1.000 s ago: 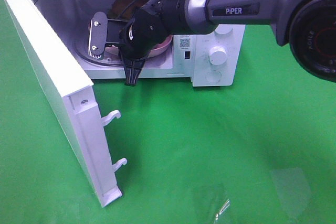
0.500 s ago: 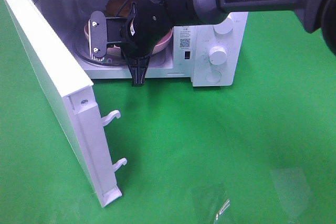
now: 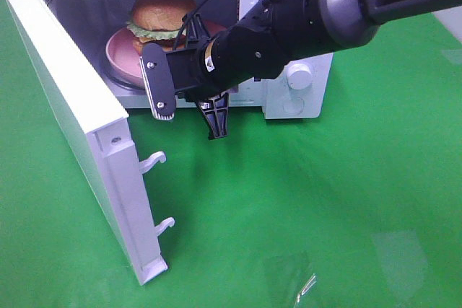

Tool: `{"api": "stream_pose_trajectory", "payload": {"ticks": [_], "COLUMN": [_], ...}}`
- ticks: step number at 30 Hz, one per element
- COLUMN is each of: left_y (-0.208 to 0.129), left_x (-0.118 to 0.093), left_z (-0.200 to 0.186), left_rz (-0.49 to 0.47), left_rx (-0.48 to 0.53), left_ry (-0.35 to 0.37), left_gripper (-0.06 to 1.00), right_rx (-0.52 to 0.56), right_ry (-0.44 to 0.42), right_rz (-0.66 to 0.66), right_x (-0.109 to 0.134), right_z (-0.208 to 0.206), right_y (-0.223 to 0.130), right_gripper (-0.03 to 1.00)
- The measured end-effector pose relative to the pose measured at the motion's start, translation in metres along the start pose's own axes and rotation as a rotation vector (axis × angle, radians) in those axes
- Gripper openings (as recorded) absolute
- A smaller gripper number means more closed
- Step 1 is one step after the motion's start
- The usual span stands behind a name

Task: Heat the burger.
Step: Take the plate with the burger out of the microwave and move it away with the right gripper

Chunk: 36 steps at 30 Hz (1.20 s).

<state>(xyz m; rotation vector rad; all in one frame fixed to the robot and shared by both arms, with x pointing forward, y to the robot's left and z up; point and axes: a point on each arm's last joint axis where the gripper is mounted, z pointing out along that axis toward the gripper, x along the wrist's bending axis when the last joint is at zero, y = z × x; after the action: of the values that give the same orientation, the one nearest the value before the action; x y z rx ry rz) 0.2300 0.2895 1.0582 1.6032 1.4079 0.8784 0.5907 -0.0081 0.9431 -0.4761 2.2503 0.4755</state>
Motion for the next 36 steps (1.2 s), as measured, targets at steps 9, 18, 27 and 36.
{"api": "stream_pose_trajectory", "payload": {"ticks": [9, 18, 27, 36], "left_y": [0.0, 0.0, 0.0, 0.0], "left_x": [0.0, 0.0, 0.0, 0.0], "left_z": [0.0, 0.0, 0.0, 0.0], "left_rz": [0.0, 0.0, 0.0, 0.0], "left_rx": [0.0, 0.0, 0.0, 0.0], "left_ry": [0.0, 0.0, 0.0, 0.0], "left_gripper": [0.92, 0.92, 0.92, 0.92], "right_rx": [-0.054, -0.078, -0.073, -0.058], "right_ry": [-0.014, 0.008, 0.02, 0.015], "right_rz": [-0.041, -0.063, -0.059, -0.049], "right_x": [0.023, 0.048, 0.063, 0.077], "right_z": [-0.017, -0.041, -0.071, -0.115], "right_y": [-0.001, -0.006, -0.014, -0.025], "right_gripper": [0.12, 0.12, 0.12, 0.12]}}
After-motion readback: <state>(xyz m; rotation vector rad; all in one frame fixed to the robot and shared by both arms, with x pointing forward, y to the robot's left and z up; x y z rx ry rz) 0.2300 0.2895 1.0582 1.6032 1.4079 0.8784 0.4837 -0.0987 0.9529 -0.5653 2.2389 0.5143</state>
